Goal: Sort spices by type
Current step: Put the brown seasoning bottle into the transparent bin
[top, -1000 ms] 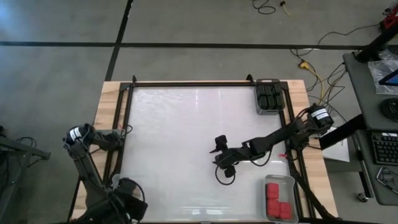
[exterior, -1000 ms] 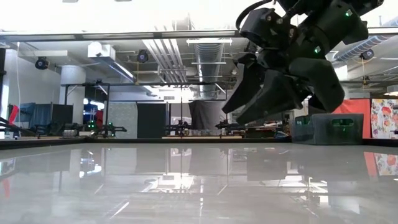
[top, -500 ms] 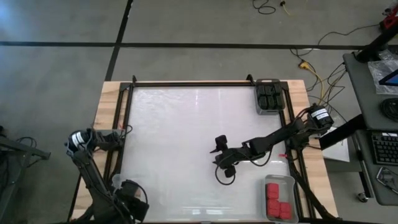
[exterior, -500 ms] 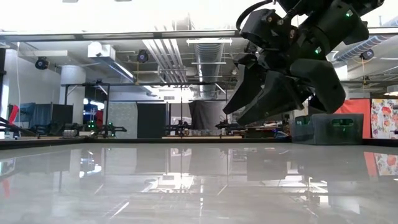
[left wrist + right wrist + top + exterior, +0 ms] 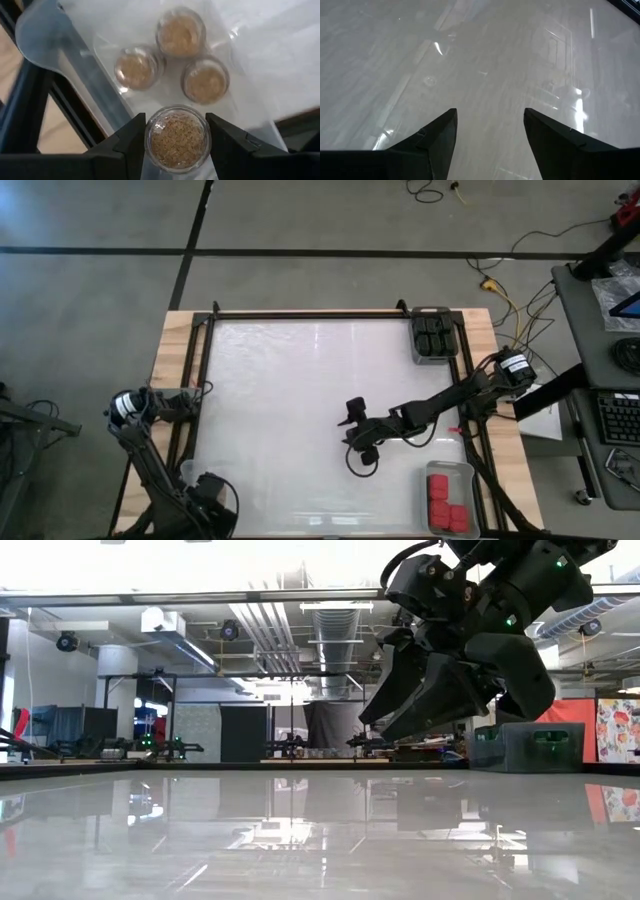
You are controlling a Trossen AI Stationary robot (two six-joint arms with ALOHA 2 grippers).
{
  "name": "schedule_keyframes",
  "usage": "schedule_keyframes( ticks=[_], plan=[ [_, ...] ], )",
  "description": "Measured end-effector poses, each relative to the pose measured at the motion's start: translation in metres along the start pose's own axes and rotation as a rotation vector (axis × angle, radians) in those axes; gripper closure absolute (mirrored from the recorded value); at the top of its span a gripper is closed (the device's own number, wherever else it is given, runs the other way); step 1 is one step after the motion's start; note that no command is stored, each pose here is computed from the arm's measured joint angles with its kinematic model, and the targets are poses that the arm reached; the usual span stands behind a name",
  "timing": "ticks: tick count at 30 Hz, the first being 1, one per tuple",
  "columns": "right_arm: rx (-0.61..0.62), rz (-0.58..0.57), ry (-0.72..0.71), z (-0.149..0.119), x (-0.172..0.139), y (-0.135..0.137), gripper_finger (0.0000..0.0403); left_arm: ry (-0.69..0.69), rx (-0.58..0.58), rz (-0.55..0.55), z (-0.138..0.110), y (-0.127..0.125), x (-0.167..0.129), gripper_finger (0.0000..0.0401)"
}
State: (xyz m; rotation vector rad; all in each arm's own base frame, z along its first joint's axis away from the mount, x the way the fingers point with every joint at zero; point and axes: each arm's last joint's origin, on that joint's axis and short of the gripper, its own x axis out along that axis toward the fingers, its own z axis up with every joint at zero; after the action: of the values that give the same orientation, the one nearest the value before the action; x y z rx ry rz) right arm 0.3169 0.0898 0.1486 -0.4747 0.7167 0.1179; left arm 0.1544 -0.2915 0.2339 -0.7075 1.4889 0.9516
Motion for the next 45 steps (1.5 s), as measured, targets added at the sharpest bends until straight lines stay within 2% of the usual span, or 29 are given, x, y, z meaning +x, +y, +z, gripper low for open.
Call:
schedule_keyframes(
  ticks=[7,22,30,45],
  plan=[
    [0.002,0.000,0.000,0.000,0.000,0.000,0.0182,0.005,-0.026,0.014,-0.001,0.001,0.007,0.0240],
    [0.006,0.005,0.019,-0.002,0.000,0.001,0.0188,0.023,-0.003,-0.008,-0.002,-0.001,0.022,0.0238],
    [0.013,0.006,0.021,-0.002,0.000,0.001,0.0188,0.046,-0.013,0.044,0.000,0.003,0.035,0.0237],
    [0.012,0.007,0.028,-0.003,0.000,0.001,0.0188,0.047,-0.035,0.043,0.002,0.004,0.051,0.0237]
  ],
)
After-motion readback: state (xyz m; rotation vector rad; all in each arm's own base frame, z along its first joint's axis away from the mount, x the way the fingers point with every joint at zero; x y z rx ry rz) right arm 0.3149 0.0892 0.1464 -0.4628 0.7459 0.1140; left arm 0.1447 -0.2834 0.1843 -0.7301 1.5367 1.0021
